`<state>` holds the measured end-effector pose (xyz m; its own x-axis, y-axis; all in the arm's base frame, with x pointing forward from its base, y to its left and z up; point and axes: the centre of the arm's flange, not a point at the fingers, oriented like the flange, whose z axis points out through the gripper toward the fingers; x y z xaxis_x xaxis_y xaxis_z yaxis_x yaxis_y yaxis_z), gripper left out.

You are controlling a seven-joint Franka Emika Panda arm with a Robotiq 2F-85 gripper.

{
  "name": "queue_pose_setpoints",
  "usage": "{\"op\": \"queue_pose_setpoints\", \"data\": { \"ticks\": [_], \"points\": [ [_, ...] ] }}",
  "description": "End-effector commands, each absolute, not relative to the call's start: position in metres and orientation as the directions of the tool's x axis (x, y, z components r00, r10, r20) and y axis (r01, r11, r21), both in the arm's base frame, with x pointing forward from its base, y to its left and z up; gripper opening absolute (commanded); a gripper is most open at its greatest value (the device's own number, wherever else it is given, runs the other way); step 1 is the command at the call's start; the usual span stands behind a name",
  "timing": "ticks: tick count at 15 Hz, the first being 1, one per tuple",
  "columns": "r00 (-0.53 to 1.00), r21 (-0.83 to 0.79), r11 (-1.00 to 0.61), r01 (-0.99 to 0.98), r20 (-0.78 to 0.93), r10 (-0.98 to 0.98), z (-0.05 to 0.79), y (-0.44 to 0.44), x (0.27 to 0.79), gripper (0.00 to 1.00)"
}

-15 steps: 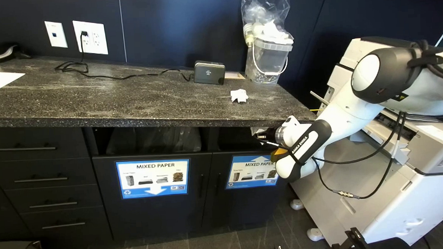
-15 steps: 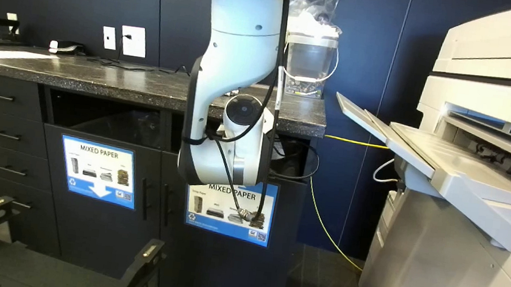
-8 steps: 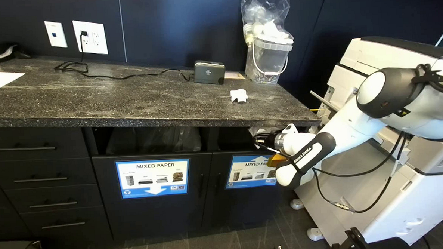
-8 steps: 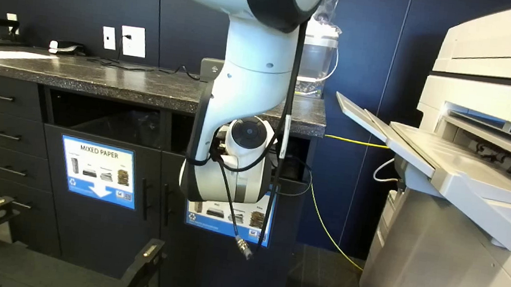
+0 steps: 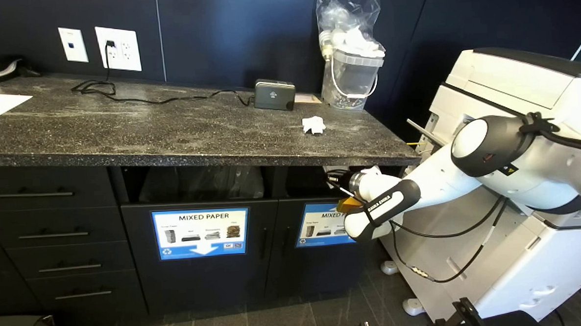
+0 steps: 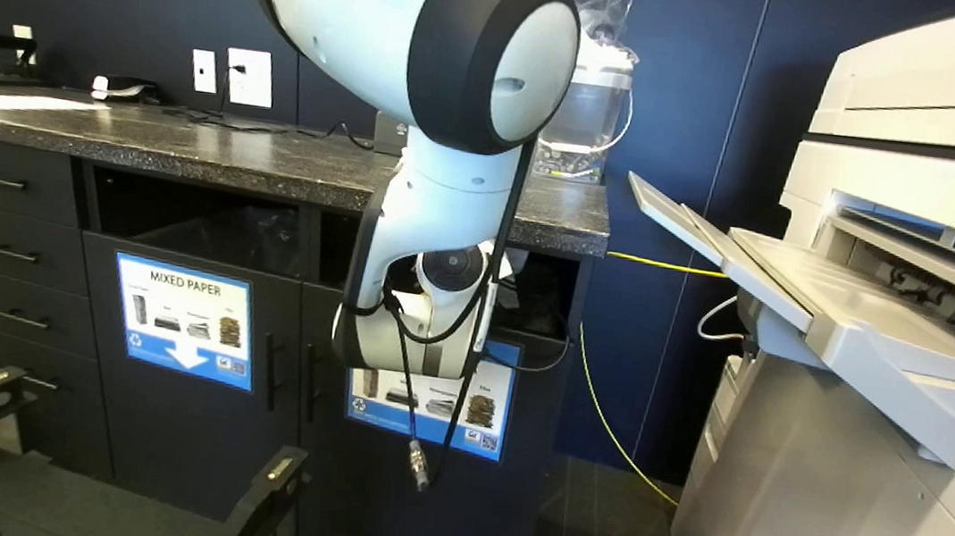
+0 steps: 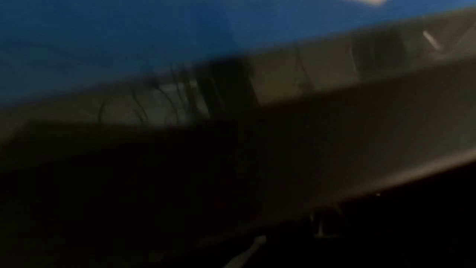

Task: Put the paper in the bin to the right

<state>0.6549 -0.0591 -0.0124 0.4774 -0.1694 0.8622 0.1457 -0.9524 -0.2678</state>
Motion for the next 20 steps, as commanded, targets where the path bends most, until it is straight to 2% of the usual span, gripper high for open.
{"op": "queue_pose_setpoints", "data": {
  "ticks": [1, 8, 9, 10, 11, 18, 20],
  "points": [
    [0.414, -0.298, -0.947, 0.117, 0.881, -0.226, -0.026, -0.062, 0.688, 0.09],
    [0.427, -0.319, -0.943, 0.098, 0.869, -0.250, -0.026, -0.062, 0.691, 0.10],
    [0.433, -0.325, -0.940, 0.101, 0.865, -0.253, -0.026, -0.062, 0.691, 0.37],
    [0.435, -0.325, -0.941, 0.098, 0.864, -0.253, -0.026, -0.063, 0.690, 0.37],
    [0.434, -0.328, -0.940, 0.096, 0.863, -0.257, -0.026, -0.063, 0.690, 0.43],
    [0.472, -0.350, -0.935, 0.058, 0.835, -0.283, -0.021, -0.061, 0.684, 0.96],
    [0.468, -0.348, -0.936, 0.046, 0.835, -0.288, -0.019, -0.059, 0.679, 1.00]
  ]
}}
